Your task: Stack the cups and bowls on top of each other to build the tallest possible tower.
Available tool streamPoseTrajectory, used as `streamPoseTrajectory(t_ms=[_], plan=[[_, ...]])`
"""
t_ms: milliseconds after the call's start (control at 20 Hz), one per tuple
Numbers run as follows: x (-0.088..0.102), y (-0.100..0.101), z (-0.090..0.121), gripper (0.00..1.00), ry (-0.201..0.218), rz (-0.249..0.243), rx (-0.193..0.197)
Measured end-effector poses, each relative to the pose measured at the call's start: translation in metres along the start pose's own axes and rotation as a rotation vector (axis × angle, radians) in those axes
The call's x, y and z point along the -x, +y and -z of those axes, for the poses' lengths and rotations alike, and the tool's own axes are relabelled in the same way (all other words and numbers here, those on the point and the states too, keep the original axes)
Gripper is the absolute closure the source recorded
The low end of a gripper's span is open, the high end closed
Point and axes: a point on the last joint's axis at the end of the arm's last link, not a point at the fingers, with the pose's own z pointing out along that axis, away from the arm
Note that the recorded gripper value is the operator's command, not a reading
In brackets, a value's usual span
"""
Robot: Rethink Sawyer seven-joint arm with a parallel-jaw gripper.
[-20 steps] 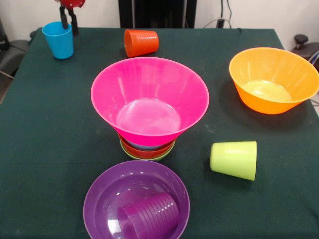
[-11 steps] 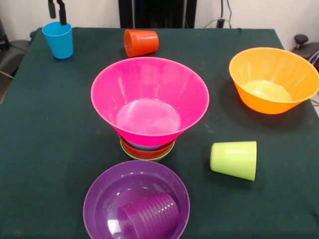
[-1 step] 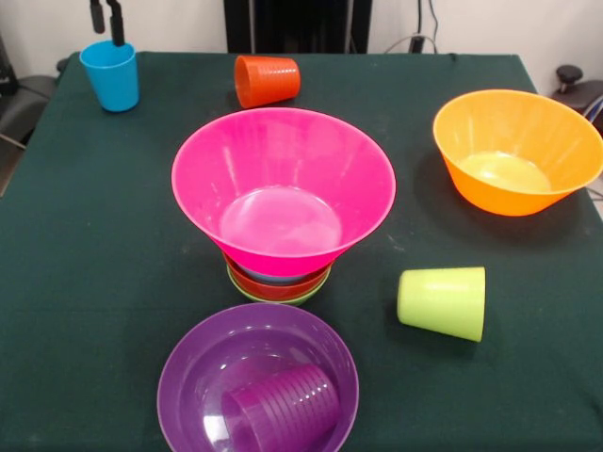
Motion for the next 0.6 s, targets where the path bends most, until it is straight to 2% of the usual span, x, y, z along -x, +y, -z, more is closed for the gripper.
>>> streamPoseTrajectory(t_ms=[600], plan=[[-0.004, -0.019, 0.0, 0.0, 0.019, -0.039, -0.006]])
